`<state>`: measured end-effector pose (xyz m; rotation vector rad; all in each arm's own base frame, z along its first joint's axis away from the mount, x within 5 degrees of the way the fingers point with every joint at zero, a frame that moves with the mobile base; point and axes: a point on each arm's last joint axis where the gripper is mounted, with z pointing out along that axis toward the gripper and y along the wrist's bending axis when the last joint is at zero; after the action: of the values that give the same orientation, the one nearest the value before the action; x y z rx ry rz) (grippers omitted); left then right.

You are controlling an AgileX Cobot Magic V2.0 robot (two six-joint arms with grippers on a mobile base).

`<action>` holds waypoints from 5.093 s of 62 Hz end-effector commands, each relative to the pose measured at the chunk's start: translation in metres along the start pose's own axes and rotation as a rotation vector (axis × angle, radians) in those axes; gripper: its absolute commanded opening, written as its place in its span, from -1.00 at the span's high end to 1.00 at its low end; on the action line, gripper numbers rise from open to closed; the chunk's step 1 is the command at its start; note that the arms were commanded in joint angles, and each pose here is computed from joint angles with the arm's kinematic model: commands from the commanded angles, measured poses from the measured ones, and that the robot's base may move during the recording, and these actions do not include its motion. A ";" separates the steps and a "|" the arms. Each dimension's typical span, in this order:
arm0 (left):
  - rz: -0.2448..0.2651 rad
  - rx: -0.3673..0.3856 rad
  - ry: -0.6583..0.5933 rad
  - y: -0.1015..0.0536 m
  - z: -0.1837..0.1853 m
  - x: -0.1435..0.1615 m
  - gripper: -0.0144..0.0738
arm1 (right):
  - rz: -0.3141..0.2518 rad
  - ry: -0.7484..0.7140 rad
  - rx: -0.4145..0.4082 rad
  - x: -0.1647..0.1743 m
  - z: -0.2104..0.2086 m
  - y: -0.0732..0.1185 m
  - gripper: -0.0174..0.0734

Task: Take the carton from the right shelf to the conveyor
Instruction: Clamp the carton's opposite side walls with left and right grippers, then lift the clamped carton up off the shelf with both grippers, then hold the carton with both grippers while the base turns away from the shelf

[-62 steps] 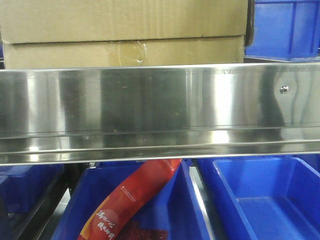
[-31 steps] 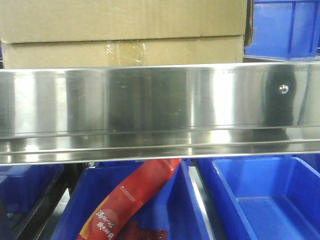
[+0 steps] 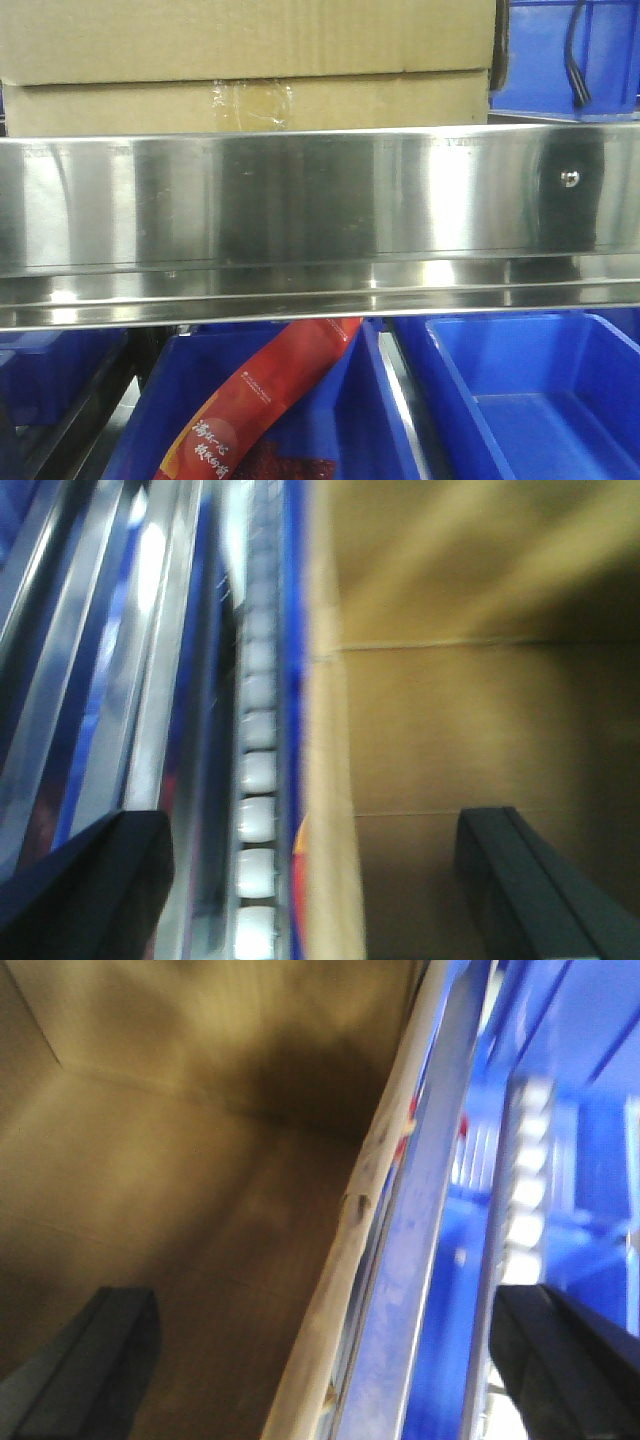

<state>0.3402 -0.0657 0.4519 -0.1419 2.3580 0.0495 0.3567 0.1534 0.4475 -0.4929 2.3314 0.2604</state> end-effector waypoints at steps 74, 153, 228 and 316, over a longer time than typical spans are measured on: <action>-0.024 0.105 -0.142 0.007 -0.075 0.004 0.69 | -0.004 -0.216 0.046 0.001 -0.102 0.002 0.77; 0.000 0.212 -0.129 0.018 -0.135 0.075 0.69 | -0.065 -0.136 -0.053 0.087 -0.153 0.032 0.77; 0.000 0.212 -0.129 0.018 -0.135 0.075 0.69 | -0.062 -0.264 -0.058 0.075 -0.155 0.033 0.77; 0.000 0.211 -0.130 0.018 -0.135 0.075 0.69 | -0.062 -0.264 -0.058 0.075 -0.155 0.033 0.77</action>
<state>0.1945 -0.0673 0.4896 -0.0400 2.2580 -0.1808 0.2016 0.1156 0.4972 -0.5107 2.1407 0.3511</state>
